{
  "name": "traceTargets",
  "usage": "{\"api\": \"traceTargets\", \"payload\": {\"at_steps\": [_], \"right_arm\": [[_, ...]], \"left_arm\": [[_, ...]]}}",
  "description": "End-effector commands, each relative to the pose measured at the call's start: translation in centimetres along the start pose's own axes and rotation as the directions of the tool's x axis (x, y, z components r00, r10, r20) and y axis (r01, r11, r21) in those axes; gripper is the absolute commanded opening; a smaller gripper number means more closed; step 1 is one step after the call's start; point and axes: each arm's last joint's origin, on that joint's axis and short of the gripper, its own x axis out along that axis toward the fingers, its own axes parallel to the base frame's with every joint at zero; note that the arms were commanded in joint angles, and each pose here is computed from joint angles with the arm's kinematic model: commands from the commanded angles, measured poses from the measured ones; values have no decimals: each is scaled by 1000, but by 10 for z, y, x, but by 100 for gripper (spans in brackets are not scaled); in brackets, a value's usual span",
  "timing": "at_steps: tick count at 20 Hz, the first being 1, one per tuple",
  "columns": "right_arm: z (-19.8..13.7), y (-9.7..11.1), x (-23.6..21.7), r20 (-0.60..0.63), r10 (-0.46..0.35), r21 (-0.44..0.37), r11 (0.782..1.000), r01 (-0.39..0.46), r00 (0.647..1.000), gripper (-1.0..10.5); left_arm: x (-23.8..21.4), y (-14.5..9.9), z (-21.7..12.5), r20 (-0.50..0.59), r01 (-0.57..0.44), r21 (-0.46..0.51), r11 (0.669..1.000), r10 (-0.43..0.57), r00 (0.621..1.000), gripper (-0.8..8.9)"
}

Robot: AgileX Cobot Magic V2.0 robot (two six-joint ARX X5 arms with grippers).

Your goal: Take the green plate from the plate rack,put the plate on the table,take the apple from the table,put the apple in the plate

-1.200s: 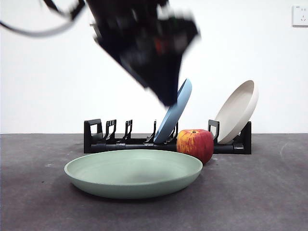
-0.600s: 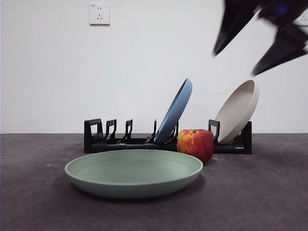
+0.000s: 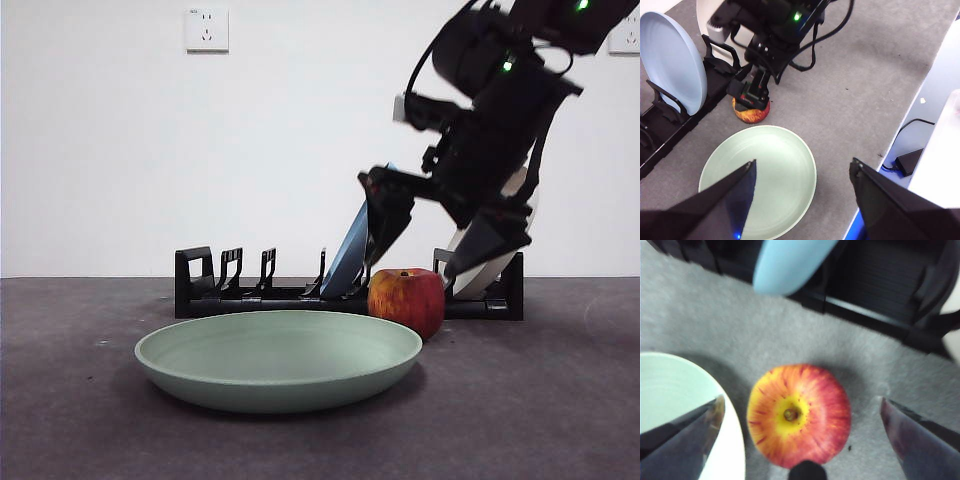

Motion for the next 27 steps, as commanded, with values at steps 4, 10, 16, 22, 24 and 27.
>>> {"api": "traceTargets", "payload": {"at_steps": [4, 10, 16, 22, 24, 27], "right_arm": [[-8, -2, 24, -26, -5, 9, 1000, 6, 1000, 729], [-10, -2, 29, -36, -7, 19, 1000, 8, 999, 583], [-13, -2, 30, -67, 0, 32, 999, 2, 998, 194], [-5, -1, 17, -19, 0, 23, 1000, 1, 1000, -13], [6, 8, -7, 53, 11, 2, 1000, -11, 999, -13], [15, 30, -37, 115, 61, -46, 997, -56, 991, -13]], "left_arm": [[0, 0, 0, 2, -1, -6, 1000, 1, 1000, 314], [0, 0, 0, 2, -3, -6, 1000, 3, 1000, 314], [0, 0, 0, 2, -4, -6, 1000, 4, 1000, 314], [0, 0, 0, 2, -4, -5, 1000, 4, 1000, 314], [0, 0, 0, 2, -4, -5, 1000, 4, 1000, 314], [0, 0, 0, 3, -4, -6, 1000, 4, 1000, 314]]}}
